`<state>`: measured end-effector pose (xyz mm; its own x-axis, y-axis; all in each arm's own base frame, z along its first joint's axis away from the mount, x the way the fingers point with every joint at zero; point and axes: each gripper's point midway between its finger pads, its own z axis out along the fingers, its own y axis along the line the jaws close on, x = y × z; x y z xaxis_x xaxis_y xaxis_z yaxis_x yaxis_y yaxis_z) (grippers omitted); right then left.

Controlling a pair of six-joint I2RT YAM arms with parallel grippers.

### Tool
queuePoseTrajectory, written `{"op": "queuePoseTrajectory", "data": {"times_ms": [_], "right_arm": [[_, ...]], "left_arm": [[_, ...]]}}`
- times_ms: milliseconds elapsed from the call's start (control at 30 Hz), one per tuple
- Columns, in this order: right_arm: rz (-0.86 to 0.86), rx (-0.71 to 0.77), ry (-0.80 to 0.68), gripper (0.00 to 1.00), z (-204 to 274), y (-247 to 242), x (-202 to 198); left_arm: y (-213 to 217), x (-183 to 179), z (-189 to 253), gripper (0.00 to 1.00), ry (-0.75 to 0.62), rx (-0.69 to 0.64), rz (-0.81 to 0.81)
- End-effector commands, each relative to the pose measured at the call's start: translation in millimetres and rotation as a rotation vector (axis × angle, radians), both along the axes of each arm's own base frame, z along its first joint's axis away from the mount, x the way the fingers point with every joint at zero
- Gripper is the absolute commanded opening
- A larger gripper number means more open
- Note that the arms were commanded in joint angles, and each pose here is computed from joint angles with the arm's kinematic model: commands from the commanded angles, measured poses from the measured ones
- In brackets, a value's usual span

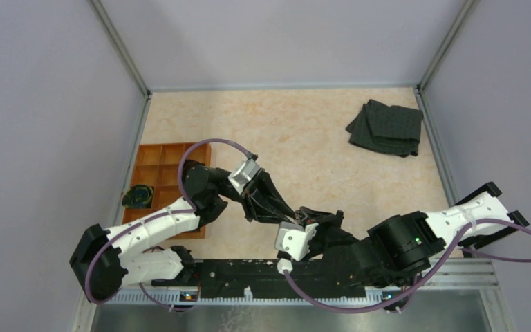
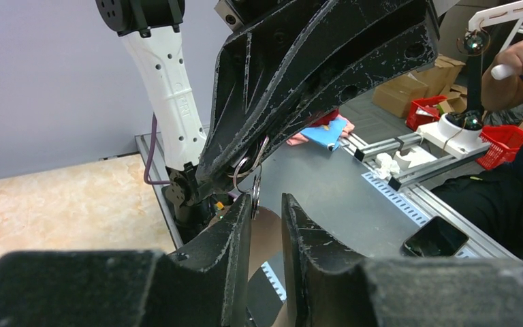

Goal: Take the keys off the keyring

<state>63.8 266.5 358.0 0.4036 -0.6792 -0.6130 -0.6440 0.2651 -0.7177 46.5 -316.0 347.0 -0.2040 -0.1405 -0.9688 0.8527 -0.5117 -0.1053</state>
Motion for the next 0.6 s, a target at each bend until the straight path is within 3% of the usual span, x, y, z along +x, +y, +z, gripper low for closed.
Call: {"op": "queuePoseTrajectory", "data": {"times_ms": [0,267,567], "right_arm": [[-0.020,0.057,0.006,0.00,16.0,-1.2,0.3],[-0.032,0.057,0.005,0.00,15.0,-2.8,1.5],[-0.054,0.055,0.015,0.00,10.2,-6.3,2.7]], "left_arm": [[-0.8,-2.1,3.5,0.28,-0.010,-0.040,0.003],[-3.2,1.1,1.6,0.21,0.033,-0.040,0.022],[-2.6,10.2,1.9,0.00,0.080,-0.065,0.118]]}}
